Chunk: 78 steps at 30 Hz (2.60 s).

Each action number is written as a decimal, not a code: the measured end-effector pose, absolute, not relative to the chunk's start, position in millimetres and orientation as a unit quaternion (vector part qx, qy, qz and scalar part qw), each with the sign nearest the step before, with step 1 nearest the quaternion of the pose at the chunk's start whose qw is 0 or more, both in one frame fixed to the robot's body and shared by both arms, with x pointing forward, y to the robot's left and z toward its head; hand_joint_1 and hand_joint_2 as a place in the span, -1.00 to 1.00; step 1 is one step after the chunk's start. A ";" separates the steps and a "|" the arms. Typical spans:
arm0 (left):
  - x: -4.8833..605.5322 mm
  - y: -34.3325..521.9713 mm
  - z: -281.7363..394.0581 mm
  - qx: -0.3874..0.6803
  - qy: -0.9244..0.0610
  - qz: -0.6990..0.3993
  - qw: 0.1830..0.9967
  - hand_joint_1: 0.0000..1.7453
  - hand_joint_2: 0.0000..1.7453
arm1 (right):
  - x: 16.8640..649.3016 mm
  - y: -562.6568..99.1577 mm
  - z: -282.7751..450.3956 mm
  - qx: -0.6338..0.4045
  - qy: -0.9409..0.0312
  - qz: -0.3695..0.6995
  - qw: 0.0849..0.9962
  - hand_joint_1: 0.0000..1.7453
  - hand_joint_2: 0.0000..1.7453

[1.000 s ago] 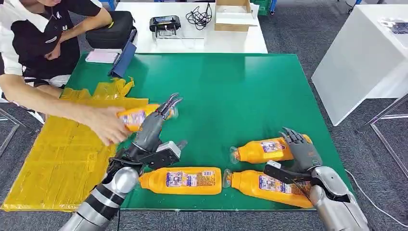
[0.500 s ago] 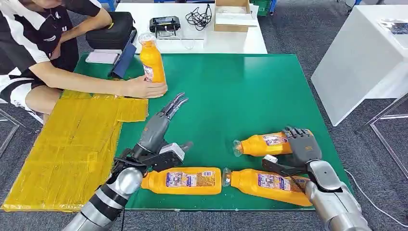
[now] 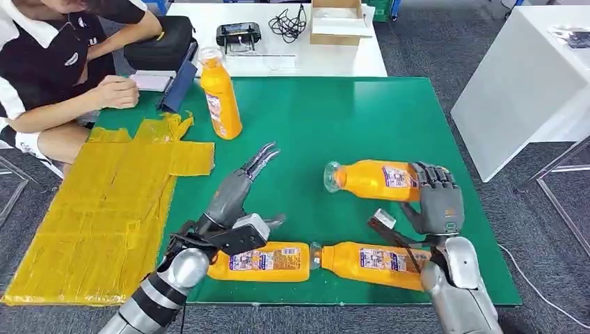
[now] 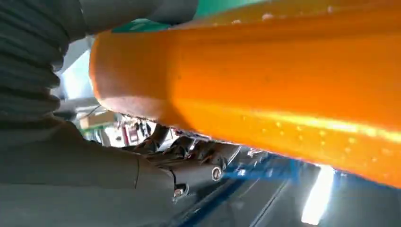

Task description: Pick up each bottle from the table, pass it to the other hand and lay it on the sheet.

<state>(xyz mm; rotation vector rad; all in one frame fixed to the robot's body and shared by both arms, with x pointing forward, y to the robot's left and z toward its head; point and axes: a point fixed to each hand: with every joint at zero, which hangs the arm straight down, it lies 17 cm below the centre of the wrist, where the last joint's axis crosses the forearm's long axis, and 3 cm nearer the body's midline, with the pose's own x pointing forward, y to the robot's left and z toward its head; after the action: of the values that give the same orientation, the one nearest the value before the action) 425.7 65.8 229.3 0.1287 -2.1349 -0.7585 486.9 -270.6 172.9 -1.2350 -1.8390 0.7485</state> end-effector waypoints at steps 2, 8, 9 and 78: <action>422.3 64.1 228.3 0.040 -0.853 -0.300 0.426 -1.00 1.00 | 476.2 -269.5 197.9 -0.482 -0.748 0.253 0.379 1.00 1.00; 414.7 58.6 232.3 0.006 -0.857 -0.288 0.428 -1.00 1.00 | 447.2 -274.2 247.7 -0.481 -0.790 0.166 0.341 1.00 1.00; 414.3 58.2 232.6 0.005 -0.857 -0.287 0.428 -1.00 1.00 | 444.8 -276.1 251.0 -0.483 -0.791 0.158 0.341 1.00 1.00; 356.1 5.6 300.1 -0.136 -0.907 -0.198 0.345 -1.00 1.00 | 442.4 -18.2 199.3 0.028 -0.855 0.202 0.476 1.00 1.00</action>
<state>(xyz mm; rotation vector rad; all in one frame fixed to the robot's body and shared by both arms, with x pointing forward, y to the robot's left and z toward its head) 356.1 5.6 300.1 -0.3536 -2.3564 -0.5144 442.4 -18.2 199.3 0.0690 -2.0905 0.4936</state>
